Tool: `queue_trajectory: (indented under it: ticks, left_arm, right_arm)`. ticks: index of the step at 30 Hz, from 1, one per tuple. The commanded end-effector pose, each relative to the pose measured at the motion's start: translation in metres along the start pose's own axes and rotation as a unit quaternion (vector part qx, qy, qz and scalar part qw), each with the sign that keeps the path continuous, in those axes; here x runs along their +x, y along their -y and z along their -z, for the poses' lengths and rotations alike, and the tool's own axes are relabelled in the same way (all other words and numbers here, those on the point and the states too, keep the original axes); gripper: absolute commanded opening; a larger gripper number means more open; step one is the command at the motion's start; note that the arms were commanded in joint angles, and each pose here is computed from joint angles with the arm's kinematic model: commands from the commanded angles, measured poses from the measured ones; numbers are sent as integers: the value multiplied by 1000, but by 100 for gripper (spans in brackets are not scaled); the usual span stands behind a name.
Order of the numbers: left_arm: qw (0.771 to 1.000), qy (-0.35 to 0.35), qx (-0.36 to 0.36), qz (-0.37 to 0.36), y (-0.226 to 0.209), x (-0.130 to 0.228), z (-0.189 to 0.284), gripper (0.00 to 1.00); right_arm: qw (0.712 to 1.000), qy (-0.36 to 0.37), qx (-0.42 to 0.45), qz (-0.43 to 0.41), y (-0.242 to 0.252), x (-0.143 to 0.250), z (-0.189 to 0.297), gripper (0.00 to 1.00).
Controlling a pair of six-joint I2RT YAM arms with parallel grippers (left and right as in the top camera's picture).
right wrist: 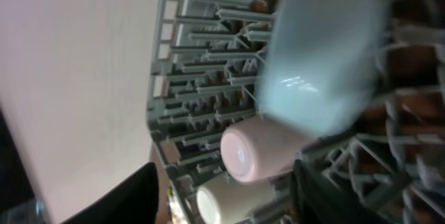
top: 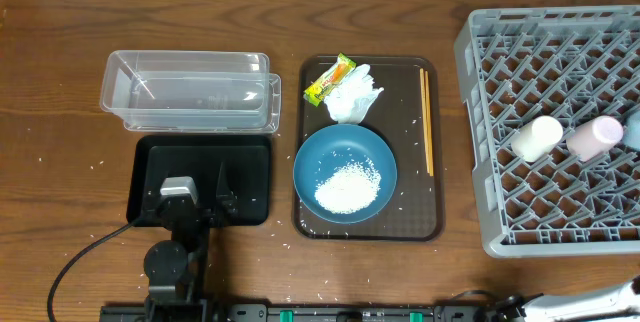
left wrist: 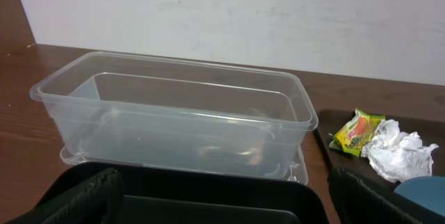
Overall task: Sort waste into correct bins and load items into the dishwasher rack
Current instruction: 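Carry the light-blue bowl to the rack and lower it in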
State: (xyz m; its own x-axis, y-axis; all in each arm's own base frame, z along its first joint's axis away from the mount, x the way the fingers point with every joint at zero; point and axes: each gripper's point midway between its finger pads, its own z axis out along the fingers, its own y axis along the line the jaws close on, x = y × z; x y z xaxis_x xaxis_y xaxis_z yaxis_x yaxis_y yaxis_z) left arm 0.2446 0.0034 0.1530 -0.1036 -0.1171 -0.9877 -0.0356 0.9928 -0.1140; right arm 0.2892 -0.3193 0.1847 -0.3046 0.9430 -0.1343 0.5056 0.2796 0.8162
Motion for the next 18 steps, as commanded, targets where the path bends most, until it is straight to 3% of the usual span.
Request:
queue_trajectory:
  ticks: [1,7,12,15,18]
  left_arm:
    - [1000,-23,-11,-3,-5,16,-1,96]
    - [1000,-23,-11,-3,-5,16,-1,96]
    - [1000,-23,-11,-3,-5,16,-1,96]
    - [1000,-23,-11,-4,-5,16,-1,97]
    - [1000,-23,-11,-3,-5,16,-1,96]
  right_arm:
    - [998,38,42,-19,-14,0,23,62]
    - [995,86,45,20,-51,2,47,55]
    - [985,114,118,55,-52,-1,43,26]
    - [974,116,180,78,-43,-3,23,4]
    - [965,110,216,105,-42,-4,-3,1]
